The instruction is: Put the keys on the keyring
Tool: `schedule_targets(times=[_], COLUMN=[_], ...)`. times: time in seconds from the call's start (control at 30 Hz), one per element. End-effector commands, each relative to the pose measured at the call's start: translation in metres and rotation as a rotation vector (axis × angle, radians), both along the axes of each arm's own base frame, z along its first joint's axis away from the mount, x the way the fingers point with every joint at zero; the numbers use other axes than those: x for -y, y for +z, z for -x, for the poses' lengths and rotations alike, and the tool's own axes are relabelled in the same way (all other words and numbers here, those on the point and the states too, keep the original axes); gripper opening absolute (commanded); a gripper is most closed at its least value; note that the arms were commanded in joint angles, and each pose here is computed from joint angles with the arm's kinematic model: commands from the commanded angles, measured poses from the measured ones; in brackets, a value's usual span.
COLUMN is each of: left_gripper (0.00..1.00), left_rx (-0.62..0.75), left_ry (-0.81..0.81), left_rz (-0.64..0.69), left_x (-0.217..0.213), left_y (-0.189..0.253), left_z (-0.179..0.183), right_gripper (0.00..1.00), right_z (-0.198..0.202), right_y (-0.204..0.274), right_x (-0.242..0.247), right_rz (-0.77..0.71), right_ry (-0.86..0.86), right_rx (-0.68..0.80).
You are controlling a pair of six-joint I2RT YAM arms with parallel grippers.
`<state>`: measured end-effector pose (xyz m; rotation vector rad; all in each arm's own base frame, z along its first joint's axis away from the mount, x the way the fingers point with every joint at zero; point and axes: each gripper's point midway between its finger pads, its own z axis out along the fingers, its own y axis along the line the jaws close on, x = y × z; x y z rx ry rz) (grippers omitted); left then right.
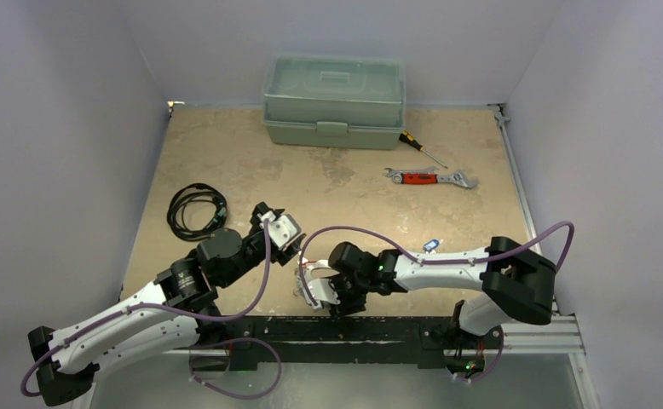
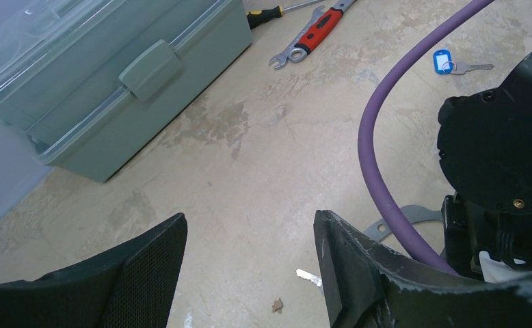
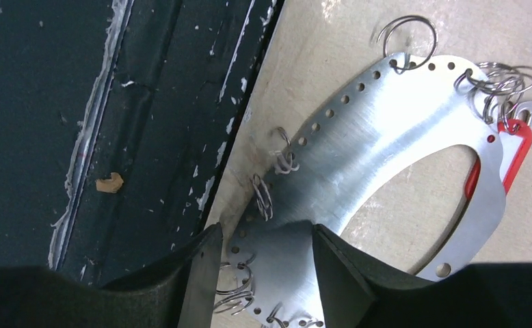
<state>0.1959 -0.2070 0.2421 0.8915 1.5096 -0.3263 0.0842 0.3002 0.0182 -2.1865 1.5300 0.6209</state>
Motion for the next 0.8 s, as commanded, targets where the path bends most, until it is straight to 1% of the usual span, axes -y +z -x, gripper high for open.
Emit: schedule_targets(times=[0.0,0.13,0.27,0.47,0.63,0.77], left_gripper=[0.67,0.67,0.67,0.67,0.67,0.67], left_rx=[0.023,0.023,0.023,0.024,0.023,0.022], left_ry=[-0.002,-0.002,-0.004,-0.002,-0.003,-0.004], left_rz=[0.027,0.027,0.026,0.029,0.026,0.025], left_x=[0.002,0.002,0.002,0.002,0.002,0.002], left_y=[0.007,0.007,0.007,0.008,0.006,0.006], left_z=[-0.002,-0.002,-0.002,-0.002,-0.002,-0.002], right_gripper=[0.53,0.51,0.48,0.46,0.39,0.33], right_z=[-0.006,-0.006,-0.004,0.011,0.016,0.01], right_y=[0.012,0.023,0.026,0.028,0.029,0.026], right_x=[-0.014,-0.022,-0.024,-0.029,-0.032,-0.029], right_rz=[-0.046,-0.097,-0.097,-0.099,-0.115,-0.102], right_ry=[0.02,0.03,0.042,0.092,0.109,0.086], right_rx=[0.026,0.043,0.054,0.06,0.075,0.108])
